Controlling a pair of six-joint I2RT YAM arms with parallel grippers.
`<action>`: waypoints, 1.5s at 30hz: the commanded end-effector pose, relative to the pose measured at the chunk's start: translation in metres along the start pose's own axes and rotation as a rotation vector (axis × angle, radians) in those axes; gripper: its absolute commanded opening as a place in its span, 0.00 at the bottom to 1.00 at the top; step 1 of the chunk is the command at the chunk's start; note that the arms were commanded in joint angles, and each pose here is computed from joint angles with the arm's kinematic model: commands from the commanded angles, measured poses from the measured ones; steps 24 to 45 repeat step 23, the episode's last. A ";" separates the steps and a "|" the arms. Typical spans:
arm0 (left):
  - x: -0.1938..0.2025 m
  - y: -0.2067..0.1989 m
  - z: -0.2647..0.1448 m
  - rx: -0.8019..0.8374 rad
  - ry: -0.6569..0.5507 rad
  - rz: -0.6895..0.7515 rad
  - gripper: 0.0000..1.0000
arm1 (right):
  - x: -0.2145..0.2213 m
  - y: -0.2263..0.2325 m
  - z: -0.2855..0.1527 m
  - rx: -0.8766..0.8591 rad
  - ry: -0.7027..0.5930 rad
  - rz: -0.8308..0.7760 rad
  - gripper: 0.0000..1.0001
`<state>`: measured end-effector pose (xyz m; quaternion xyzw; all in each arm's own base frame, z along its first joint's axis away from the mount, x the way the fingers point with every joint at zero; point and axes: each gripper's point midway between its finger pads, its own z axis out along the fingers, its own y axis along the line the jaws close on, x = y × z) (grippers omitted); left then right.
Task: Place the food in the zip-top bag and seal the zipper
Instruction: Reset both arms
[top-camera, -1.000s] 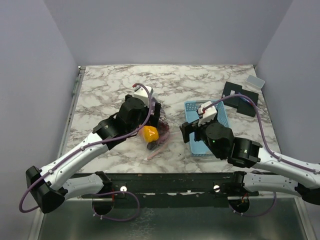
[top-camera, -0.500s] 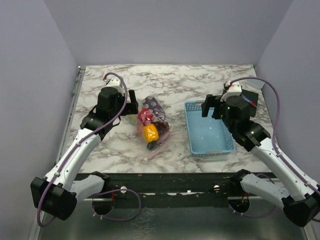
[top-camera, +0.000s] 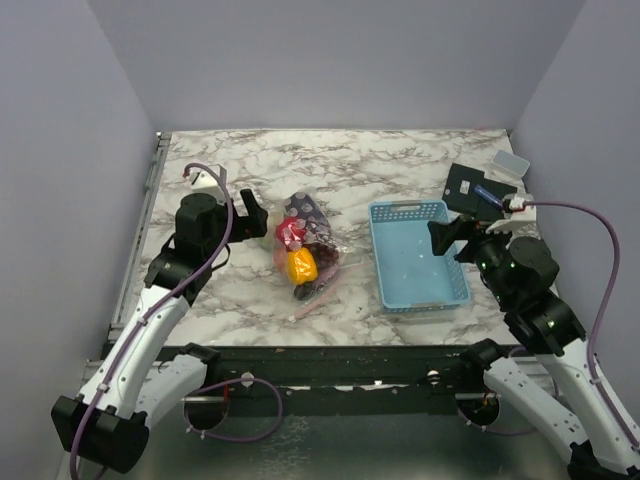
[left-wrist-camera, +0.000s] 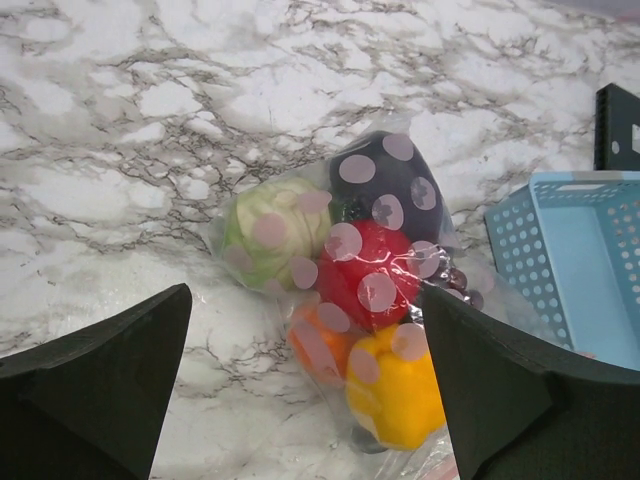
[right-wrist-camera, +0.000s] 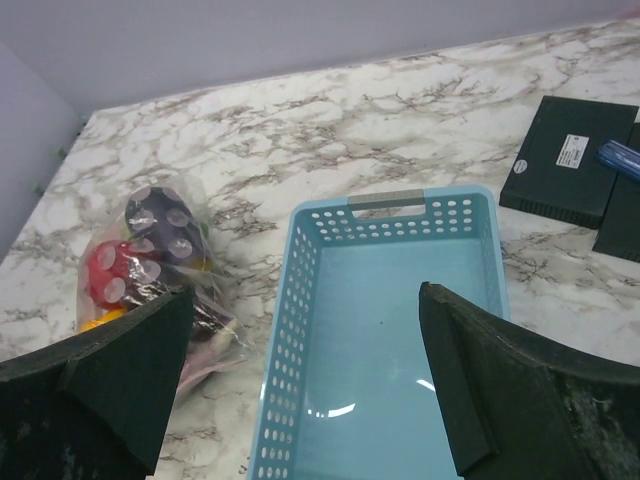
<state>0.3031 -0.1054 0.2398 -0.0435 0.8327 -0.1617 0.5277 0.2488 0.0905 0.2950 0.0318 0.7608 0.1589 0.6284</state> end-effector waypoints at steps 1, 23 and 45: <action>-0.002 0.006 -0.013 -0.006 -0.057 -0.023 0.99 | 0.001 0.000 -0.015 -0.043 -0.034 -0.005 1.00; -0.004 -0.010 -0.069 0.166 -0.199 -0.009 0.99 | -0.013 0.018 -0.057 -0.242 -0.195 -0.045 1.00; -0.004 -0.010 -0.069 0.166 -0.199 -0.009 0.99 | -0.013 0.018 -0.057 -0.242 -0.195 -0.045 1.00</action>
